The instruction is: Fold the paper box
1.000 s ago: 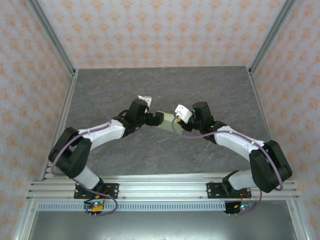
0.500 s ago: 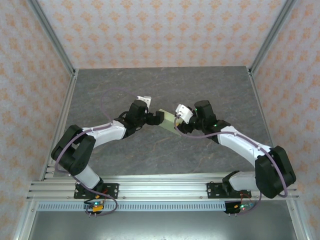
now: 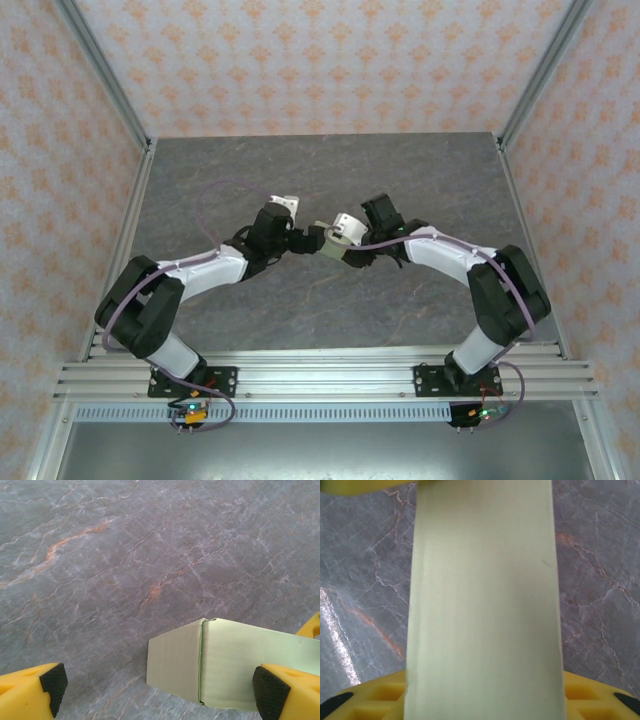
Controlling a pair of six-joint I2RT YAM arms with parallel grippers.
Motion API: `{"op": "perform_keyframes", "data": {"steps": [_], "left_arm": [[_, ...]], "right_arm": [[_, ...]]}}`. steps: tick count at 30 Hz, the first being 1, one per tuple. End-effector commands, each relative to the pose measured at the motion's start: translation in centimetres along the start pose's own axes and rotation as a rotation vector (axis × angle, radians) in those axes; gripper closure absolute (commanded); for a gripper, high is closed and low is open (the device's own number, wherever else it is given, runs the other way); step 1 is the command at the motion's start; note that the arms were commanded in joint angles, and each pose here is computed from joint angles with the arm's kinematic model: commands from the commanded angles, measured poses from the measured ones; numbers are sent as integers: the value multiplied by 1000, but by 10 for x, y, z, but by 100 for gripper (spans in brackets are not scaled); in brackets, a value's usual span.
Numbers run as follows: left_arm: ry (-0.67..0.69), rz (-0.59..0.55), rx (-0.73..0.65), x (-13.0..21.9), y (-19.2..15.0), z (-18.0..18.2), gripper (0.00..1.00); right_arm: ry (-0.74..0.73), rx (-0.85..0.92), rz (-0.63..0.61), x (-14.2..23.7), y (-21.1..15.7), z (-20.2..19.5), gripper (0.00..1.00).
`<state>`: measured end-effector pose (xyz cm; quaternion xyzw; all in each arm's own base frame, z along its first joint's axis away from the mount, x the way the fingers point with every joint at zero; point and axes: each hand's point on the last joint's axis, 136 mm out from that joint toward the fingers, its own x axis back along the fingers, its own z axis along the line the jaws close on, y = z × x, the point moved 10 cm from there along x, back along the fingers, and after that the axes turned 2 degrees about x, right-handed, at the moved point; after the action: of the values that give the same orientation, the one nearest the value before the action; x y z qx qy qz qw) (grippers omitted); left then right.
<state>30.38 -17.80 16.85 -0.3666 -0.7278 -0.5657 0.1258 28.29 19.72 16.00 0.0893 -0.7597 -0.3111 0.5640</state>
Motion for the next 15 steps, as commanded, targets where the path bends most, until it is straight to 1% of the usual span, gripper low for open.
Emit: {"op": "perform_keyframes", "data": {"steps": [1,5,7,8,9,10,11,13,15], "left_arm": [[95,-10,0,22,0,13,0],[187,-145,19,64,16,19,0],[205,-210,17,85,18,23,0],[224,-241,23,94,18,26,0],[253,-264,33,102,17,30,0],[285,-279,37,108,17,34,0],[333,-290,39,113,15,39,0],[420,-307,35,122,13,49,0],[516,-322,8,132,9,58,0]], "right_arm": [[-75,188,22,8,6,16,51],[-235,418,68,13,4,39,49],[-314,481,77,14,1,46,45],[-334,502,80,15,0,49,40],[-339,514,78,17,-2,52,29],[-335,518,69,19,-2,55,2],[-318,510,54,23,-3,59,1],[-241,486,9,36,-4,68,1],[-161,458,-81,54,-5,79,1]]}}
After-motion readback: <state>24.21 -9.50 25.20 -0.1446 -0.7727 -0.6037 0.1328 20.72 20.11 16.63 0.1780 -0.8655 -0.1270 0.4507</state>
